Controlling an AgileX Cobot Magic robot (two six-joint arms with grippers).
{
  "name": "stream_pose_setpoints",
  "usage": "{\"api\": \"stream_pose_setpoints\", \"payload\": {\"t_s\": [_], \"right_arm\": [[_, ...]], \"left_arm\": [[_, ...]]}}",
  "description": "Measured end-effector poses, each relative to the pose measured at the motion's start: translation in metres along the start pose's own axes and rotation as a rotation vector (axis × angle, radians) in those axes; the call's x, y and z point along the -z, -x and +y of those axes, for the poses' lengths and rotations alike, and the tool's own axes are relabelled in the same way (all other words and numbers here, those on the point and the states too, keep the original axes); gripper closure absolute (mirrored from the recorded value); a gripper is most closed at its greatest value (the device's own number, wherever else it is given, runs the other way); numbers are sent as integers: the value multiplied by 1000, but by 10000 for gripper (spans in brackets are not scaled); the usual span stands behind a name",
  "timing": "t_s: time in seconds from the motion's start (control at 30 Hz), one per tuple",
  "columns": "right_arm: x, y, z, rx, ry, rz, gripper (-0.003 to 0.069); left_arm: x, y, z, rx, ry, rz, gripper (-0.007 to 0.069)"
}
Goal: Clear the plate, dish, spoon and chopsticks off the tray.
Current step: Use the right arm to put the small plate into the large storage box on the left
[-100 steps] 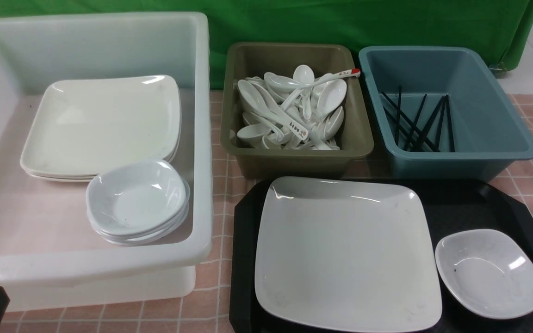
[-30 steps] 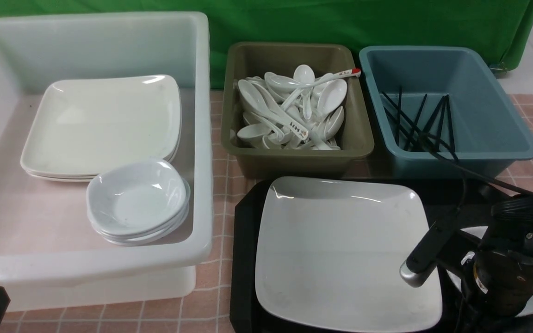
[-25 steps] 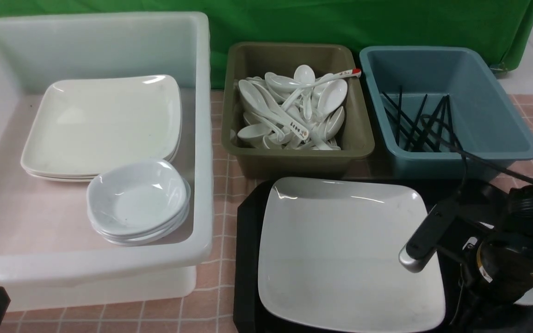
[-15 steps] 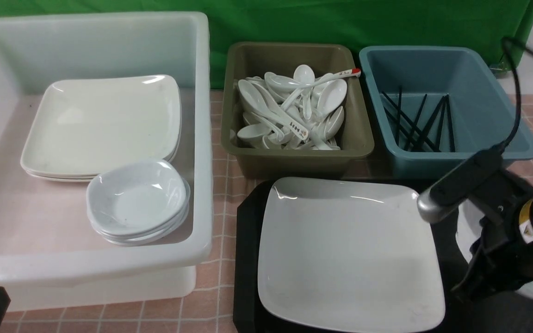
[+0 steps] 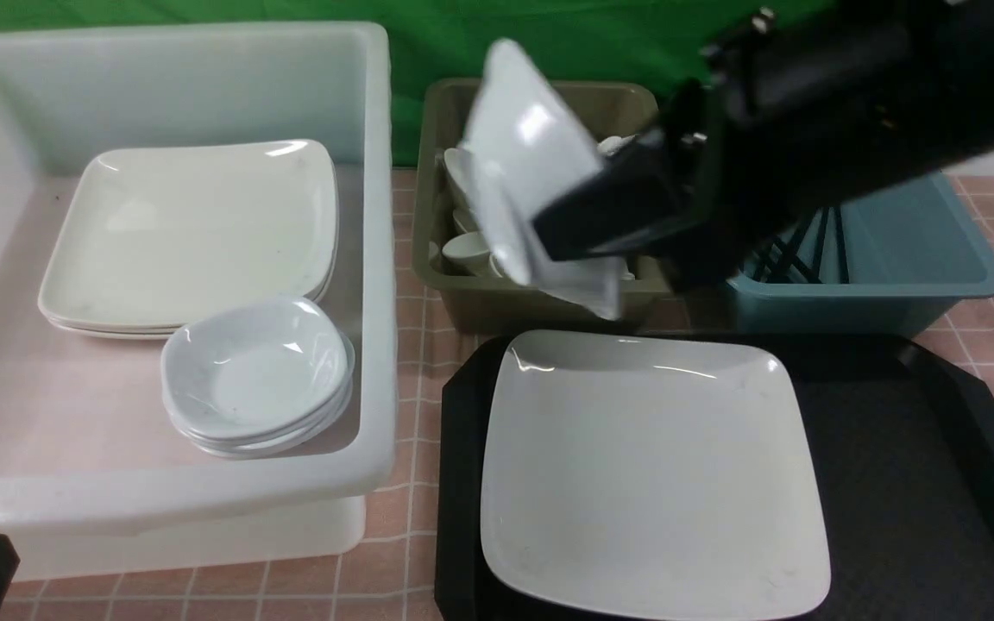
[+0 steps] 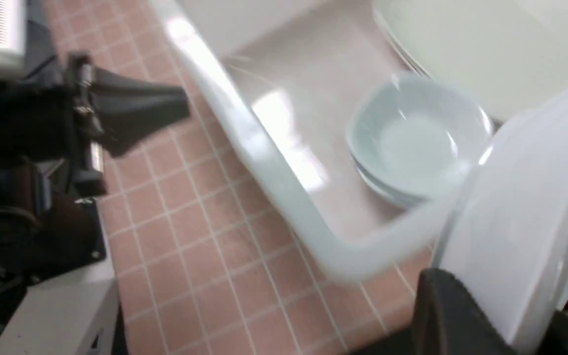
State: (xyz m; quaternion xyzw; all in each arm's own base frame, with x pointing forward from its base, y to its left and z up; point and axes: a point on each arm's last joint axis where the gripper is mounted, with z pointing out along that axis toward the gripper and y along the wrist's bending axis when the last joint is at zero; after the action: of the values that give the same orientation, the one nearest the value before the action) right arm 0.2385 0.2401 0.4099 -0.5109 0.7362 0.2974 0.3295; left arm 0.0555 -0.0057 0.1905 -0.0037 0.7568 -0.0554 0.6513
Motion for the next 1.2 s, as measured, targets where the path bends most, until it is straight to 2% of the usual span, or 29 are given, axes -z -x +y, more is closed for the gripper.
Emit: {"api": "stream_pose_setpoints", "payload": {"t_s": [0.13, 0.17, 0.23, 0.27, 0.3, 0.5, 0.77, 0.87, 1.0, 1.03, 1.07, 1.1, 1.2], "right_arm": [[-62, 25, 2, 147, 112, 27, 574], [-64, 28, 2, 164, 114, 20, 574], [-108, 36, -1, 262, 140, 38, 574], [-111, 36, -2, 276, 138, 43, 574], [-139, 35, -5, 327, 133, 66, 574], [-213, 22, -22, 519, 15, 196, 574], [-260, -10, -40, 575, -42, 299, 559], [-265, -14, -42, 562, -45, 309, 507], [-264, -13, -42, 545, -51, 303, 370], [-264, -13, -42, 545, -51, 303, 362], [-264, -13, -41, 536, -51, 304, 297], [-264, -12, -41, 523, -52, 304, 262], [-260, -10, -39, 502, -52, 306, 217]], "left_arm": [[0, 0, 0, 0, 0, 0, 606], [0, 0, 0, 0, 0, 0, 606], [0, 0, 0, 0, 0, 0, 606], [0, 0, 0, 0, 0, 0, 606], [0, 0, 0, 0, 0, 0, 606], [0, 0, 0, 0, 0, 0, 606], [0, 0, 0, 0, 0, 0, 606], [0, 0, 0, 0, 0, 0, 606], [0, 0, 0, 0, 0, 0, 606], [0, 0, 0, 0, 0, 0, 606], [0, 0, 0, 0, 0, 0, 606], [0, 0, 0, 0, 0, 0, 606], [0, 0, 0, 0, 0, 0, 606]]}}
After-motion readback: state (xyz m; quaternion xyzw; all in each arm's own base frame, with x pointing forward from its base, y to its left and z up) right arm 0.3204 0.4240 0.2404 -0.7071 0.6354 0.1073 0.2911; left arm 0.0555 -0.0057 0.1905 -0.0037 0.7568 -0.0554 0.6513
